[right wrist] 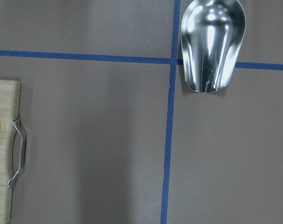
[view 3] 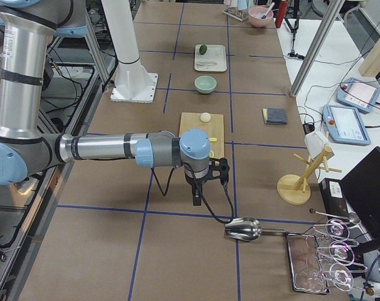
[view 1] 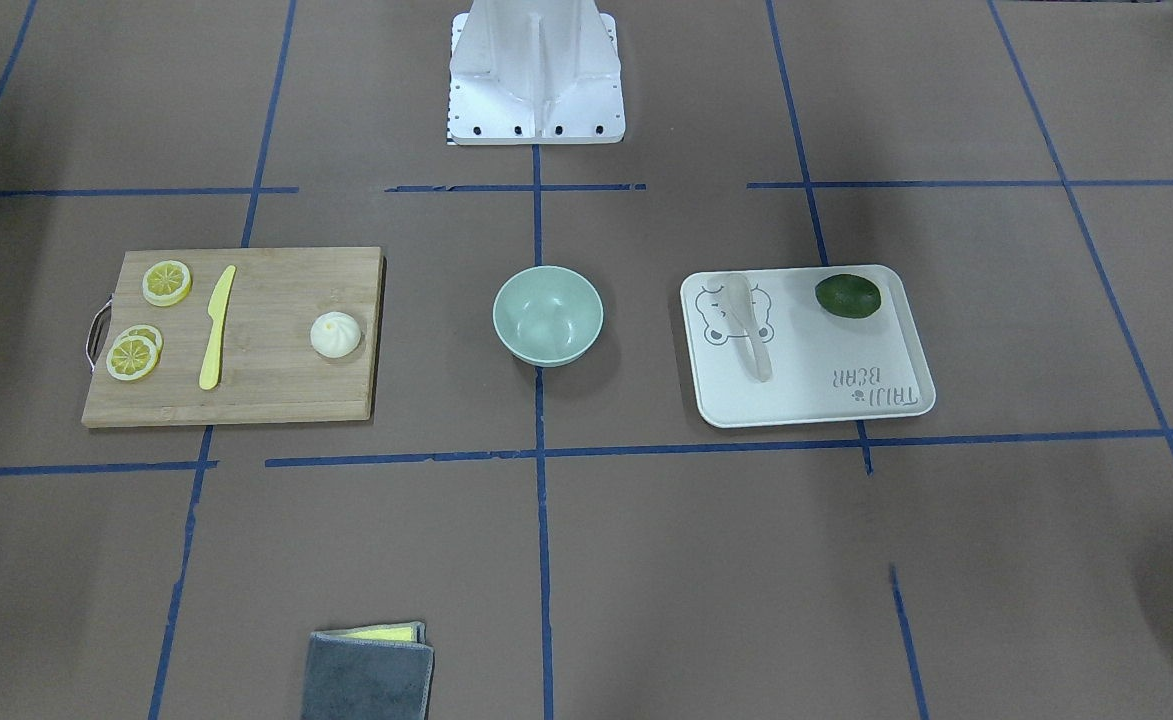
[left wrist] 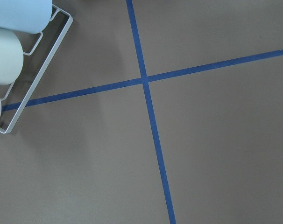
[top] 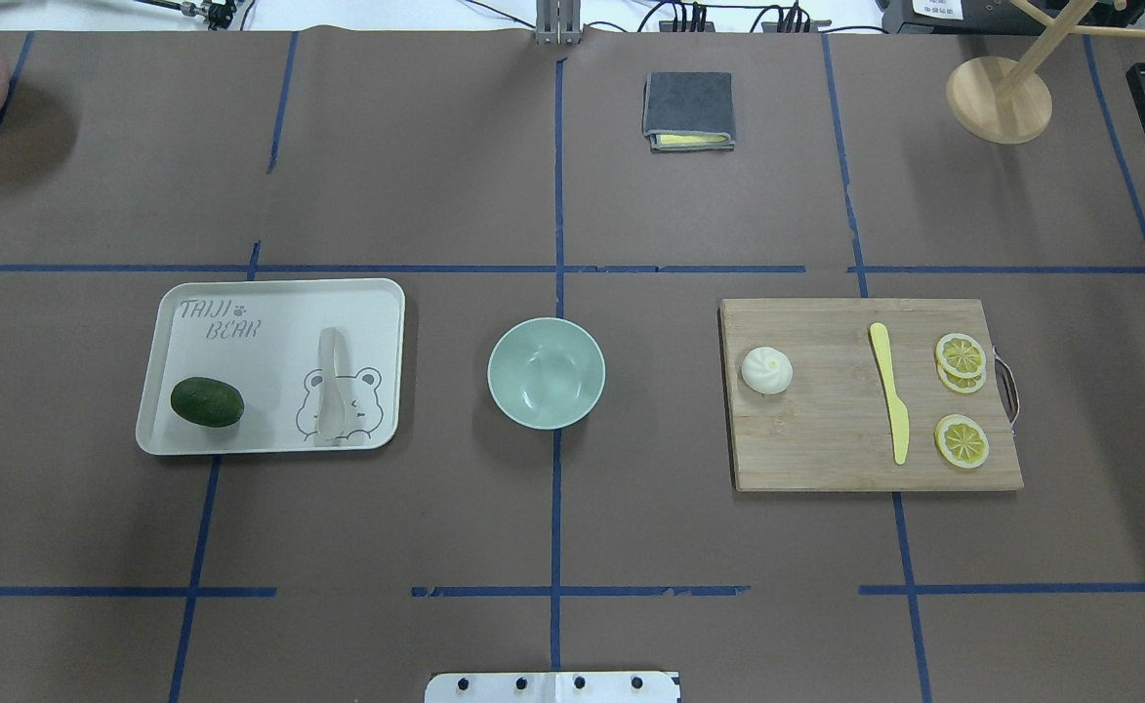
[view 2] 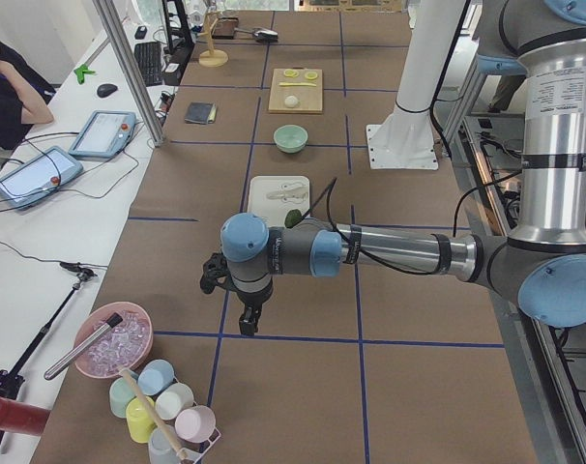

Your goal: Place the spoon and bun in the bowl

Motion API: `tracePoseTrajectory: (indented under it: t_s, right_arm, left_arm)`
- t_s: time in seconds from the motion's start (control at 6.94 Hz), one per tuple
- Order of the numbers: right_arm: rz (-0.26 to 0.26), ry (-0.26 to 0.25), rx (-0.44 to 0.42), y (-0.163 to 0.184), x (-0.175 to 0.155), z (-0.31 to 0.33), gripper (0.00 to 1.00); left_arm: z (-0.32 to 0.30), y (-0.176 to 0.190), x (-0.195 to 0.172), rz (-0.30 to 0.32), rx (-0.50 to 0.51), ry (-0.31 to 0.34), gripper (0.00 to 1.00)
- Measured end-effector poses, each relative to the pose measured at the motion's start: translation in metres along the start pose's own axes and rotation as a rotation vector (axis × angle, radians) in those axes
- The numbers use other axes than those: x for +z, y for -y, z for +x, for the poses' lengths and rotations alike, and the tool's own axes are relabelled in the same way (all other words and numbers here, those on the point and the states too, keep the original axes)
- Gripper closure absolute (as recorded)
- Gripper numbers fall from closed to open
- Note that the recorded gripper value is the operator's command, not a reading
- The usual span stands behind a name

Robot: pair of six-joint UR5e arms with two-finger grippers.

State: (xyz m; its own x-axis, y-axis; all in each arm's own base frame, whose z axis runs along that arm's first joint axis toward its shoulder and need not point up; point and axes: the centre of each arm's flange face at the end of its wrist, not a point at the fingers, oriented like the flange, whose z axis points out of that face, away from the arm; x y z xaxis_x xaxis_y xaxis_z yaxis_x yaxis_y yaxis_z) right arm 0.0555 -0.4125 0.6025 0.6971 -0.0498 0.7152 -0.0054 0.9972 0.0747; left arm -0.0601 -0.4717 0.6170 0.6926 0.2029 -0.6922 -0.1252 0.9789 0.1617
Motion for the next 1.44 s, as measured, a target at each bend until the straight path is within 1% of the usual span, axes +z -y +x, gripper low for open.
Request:
tracePoseTrajectory:
  t_s: [0.43,0.58,0.72,0.86,1.01,1.15,1.3,1.44]
  right_arm:
    - [0.012,0.002,-0.01,0.005,-0.004,-0.005,0.0]
    - [0.039,0.003,-0.032,0.014,-0.01,-0.012,0.0]
    - [0.099,0.002,-0.087,0.031,-0.022,-0.025,0.0]
    - [0.157,0.007,-0.12,0.048,-0.034,-0.038,0.0]
    - [0.186,0.02,-0.1,0.064,-0.04,-0.051,0.0]
    - [0.198,0.028,-0.084,0.075,-0.042,-0.064,0.0]
    - [0.208,0.023,-0.093,0.085,-0.043,-0.076,0.0]
    - [0.214,0.012,-0.104,0.09,-0.044,-0.081,0.0]
  left_arm:
    - [0.008,0.0,-0.008,0.017,0.016,0.005,0.0]
    - [0.014,0.004,-0.012,0.025,0.032,0.007,0.0]
    - [0.027,0.013,-0.017,0.042,0.068,0.008,0.0]
    - [0.048,0.031,-0.027,0.083,0.133,0.012,0.0]
    - [0.07,0.055,-0.043,0.146,0.209,0.019,0.0]
    - [0.091,0.081,-0.064,0.228,0.297,0.029,0.0]
    - [0.11,0.103,-0.083,0.335,0.404,0.041,0.0]
    - [0.128,0.116,-0.094,0.436,0.473,0.037,0.0]
